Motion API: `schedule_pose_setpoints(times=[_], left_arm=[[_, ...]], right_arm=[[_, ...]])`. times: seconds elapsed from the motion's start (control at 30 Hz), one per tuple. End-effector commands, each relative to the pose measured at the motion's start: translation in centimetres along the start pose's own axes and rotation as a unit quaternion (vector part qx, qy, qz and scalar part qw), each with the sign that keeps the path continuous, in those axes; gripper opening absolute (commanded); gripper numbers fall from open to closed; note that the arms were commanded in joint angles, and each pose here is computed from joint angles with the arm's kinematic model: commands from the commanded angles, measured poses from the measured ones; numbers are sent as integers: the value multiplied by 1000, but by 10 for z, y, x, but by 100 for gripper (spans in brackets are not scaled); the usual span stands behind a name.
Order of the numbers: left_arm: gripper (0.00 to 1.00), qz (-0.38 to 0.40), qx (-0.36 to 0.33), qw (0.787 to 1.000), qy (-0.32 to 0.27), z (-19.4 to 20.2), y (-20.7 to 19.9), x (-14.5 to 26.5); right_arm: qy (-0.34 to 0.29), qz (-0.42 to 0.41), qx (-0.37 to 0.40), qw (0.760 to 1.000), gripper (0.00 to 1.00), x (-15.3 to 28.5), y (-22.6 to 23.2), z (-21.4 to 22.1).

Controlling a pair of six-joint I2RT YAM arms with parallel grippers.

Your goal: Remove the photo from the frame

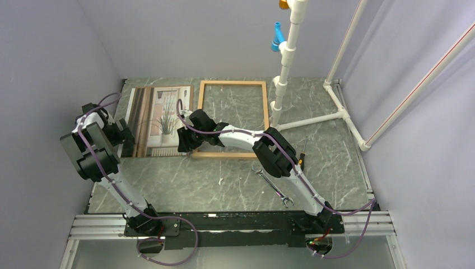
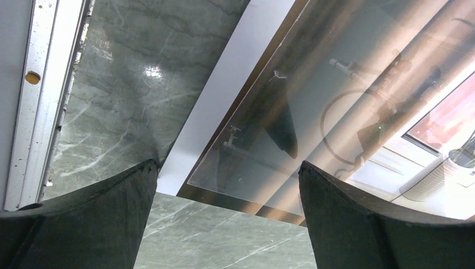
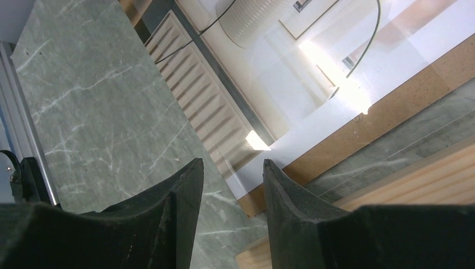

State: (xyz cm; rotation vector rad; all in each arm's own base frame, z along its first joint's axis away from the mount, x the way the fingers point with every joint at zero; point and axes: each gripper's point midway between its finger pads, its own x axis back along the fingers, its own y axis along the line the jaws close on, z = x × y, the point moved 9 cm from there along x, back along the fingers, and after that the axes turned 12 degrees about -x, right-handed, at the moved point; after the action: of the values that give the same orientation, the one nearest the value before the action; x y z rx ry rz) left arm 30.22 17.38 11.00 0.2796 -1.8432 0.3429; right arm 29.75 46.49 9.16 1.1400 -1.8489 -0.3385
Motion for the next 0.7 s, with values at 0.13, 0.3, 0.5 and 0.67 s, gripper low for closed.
schedule_pose_setpoints(times=[0.13, 0.3, 0.5, 0.67], left_arm=[[99, -18, -2, 1000, 3, 2, 5, 2], [99, 43, 1, 999, 0, 3, -5, 2], [94, 69, 1, 997, -26, 4, -13, 17], [85, 91, -3, 994, -56, 1, -20, 33]], right_arm=[[-4, -13, 1, 1000, 46, -2, 1, -1], [-4, -14, 0, 1000, 46, -2, 2, 0], [-1, -17, -3, 1000, 45, -5, 1, -1], [1, -12, -3, 1000, 46, -4, 0, 1]])
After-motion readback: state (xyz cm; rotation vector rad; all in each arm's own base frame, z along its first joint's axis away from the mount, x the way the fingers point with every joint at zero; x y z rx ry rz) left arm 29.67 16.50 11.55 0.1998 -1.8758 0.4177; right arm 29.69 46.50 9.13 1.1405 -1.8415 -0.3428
